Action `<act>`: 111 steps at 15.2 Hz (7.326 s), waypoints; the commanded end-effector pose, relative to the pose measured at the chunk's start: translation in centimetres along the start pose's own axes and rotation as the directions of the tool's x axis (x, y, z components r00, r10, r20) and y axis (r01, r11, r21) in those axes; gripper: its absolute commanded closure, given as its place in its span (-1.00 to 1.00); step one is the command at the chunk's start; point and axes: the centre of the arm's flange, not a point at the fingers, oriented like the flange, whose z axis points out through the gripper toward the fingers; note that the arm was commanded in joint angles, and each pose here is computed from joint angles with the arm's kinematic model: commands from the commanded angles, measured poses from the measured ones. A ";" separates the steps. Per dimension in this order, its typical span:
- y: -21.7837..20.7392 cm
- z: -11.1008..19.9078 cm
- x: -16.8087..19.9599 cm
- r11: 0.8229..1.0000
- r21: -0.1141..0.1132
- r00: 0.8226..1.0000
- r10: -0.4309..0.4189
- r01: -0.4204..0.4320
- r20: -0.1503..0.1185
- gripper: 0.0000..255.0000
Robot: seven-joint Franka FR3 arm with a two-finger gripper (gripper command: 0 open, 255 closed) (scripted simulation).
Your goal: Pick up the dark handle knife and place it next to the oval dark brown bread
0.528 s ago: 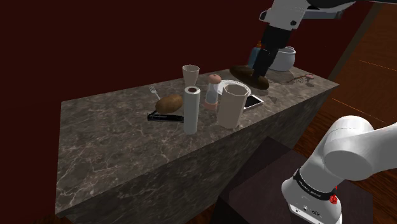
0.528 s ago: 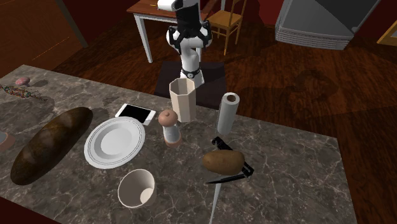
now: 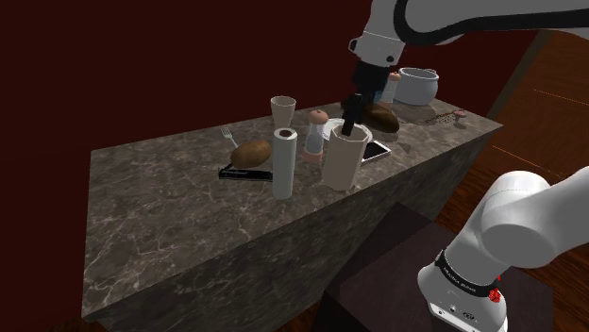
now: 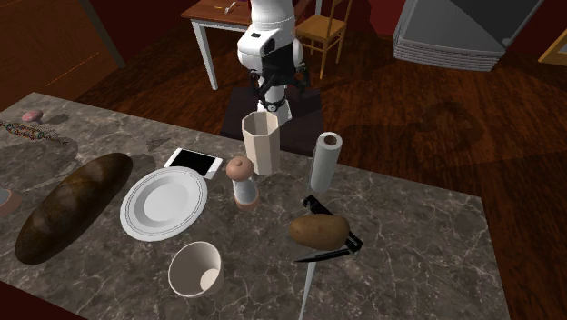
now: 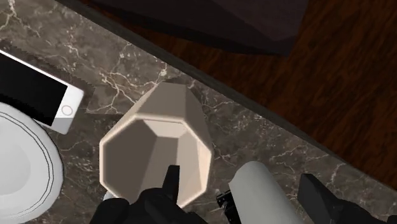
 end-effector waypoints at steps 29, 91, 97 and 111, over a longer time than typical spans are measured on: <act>-6.9 23.7 21.1 0.955 -0.059 0.956 -0.290 0.292 0.031 -1.00; 7.7 6.5 12.6 0.955 -0.059 0.956 -0.290 0.292 0.031 1.00; 14.5 5.7 8.5 0.955 -0.059 0.956 -0.290 0.292 0.031 1.00; 30.2 3.9 -1.1 0.955 -0.059 0.956 -0.290 0.292 0.031 1.00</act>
